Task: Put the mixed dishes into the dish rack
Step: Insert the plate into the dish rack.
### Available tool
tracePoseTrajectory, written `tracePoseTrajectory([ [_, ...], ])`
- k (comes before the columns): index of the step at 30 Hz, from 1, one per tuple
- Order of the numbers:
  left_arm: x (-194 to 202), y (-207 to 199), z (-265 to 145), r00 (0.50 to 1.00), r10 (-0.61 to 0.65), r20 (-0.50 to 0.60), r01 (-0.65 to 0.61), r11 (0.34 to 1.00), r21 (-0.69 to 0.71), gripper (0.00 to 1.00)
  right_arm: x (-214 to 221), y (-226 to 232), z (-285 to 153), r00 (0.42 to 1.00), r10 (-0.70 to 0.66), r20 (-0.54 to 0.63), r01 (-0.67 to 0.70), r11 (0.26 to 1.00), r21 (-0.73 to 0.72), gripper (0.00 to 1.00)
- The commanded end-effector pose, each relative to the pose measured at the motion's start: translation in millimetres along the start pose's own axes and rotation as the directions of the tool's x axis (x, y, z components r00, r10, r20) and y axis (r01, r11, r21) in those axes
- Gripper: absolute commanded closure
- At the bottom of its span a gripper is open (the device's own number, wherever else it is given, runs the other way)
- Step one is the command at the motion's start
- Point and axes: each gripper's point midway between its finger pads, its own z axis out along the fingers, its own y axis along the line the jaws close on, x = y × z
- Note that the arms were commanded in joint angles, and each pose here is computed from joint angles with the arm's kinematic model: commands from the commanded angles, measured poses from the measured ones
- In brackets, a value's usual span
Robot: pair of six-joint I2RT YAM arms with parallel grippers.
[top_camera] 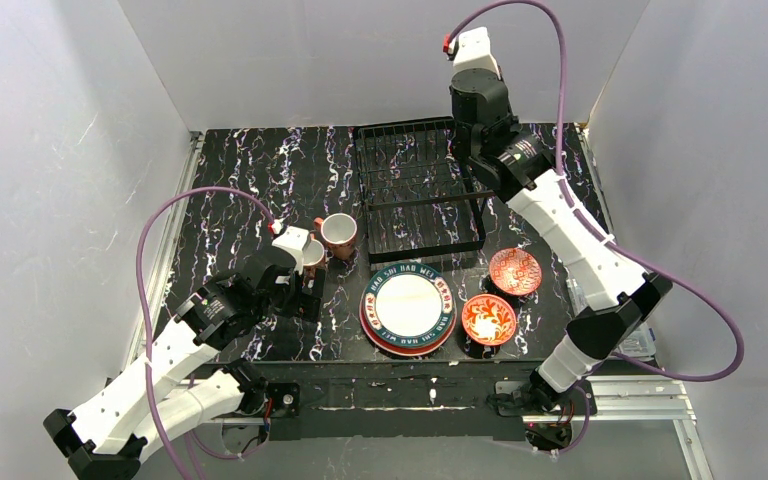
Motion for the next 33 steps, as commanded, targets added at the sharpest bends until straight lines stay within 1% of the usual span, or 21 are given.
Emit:
tracePoseTrajectory([
  [1, 2, 5, 1, 1.000, 0.013, -0.005, -0.013, 1.000, -0.023, 0.02, -44, -62, -24, 0.964, 0.225, 0.142, -0.240, 0.965, 0.104, 0.99],
  [8, 3, 4, 2, 1.000, 0.014, -0.007, -0.014, 1.000, -0.023, 0.02, -42, -67, -26, 0.963, 0.226, 0.144, -0.243, 0.963, 0.113, 0.99],
  [19, 2, 5, 1, 1.000, 0.013, -0.004, -0.013, 1.000, -0.025, 0.02, -30, -49, -21, 0.968, 0.221, 0.115, -0.231, 0.970, 0.080, 0.99],
  [33, 2, 5, 1, 1.000, 0.013, -0.003, -0.013, 1.000, -0.024, 0.02, -18, -41, -22, 0.970, 0.226, 0.090, -0.231, 0.972, 0.048, 0.99],
])
